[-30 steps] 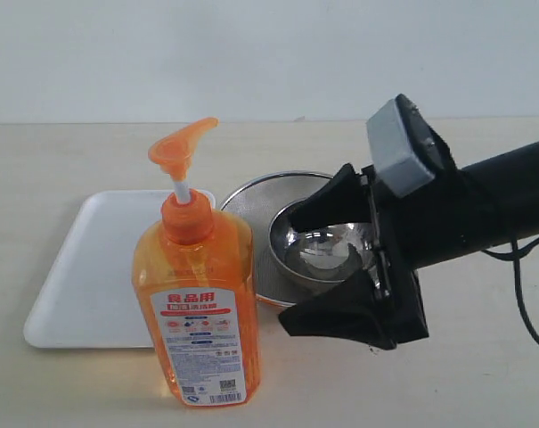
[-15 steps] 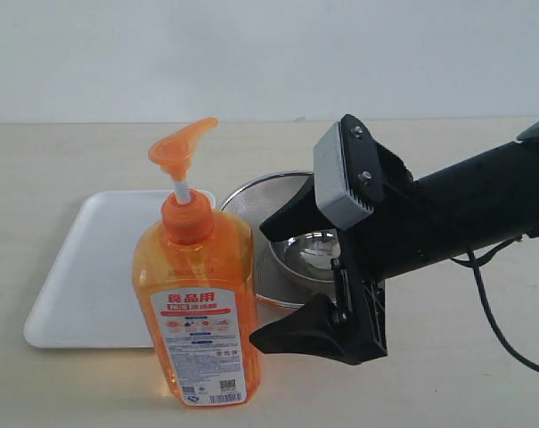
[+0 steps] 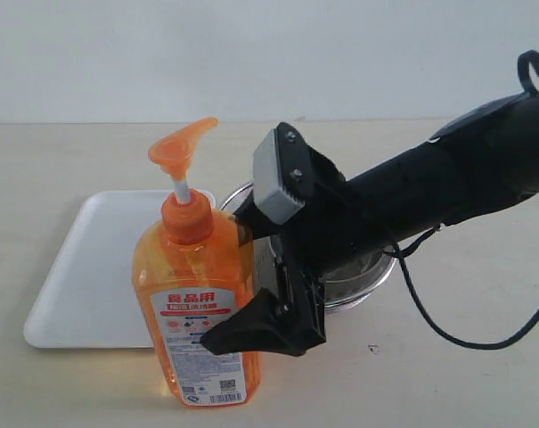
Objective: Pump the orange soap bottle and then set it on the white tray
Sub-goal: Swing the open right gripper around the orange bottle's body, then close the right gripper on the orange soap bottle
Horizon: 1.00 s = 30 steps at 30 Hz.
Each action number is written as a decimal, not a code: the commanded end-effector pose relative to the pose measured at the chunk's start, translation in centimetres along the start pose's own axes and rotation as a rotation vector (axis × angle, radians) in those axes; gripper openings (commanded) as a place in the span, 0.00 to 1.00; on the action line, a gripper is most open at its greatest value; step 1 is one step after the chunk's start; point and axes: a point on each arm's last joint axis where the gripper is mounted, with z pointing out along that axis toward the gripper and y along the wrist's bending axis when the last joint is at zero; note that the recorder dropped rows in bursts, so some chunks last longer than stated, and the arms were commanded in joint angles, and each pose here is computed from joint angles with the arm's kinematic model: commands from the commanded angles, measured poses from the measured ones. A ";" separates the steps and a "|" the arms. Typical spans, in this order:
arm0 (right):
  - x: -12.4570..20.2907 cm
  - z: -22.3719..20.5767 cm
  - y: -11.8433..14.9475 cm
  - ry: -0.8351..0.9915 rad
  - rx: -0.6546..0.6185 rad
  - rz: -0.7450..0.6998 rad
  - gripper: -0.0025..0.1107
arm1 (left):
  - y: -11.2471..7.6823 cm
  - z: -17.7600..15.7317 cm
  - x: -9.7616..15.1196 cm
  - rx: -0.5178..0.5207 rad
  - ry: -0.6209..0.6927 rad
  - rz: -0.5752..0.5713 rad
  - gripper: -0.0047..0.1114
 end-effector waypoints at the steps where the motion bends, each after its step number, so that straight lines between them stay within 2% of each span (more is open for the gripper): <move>1: -0.2 1.4 0.3 0.015 -0.026 -0.024 0.94 | 0.0 0.0 0.1 -0.001 0.002 0.003 0.08; 5: -1.1 1.7 0.1 -0.008 -0.015 -0.037 0.94 | 0.0 0.0 0.1 -0.001 0.002 0.003 0.08; 20: -1.3 1.6 0.3 -0.035 -0.034 0.003 0.94 | 0.0 0.0 0.1 -0.001 0.002 0.003 0.08; 30: -1.1 1.7 -0.2 -0.003 0.016 0.010 0.94 | 0.0 0.0 0.1 -0.001 0.002 0.003 0.08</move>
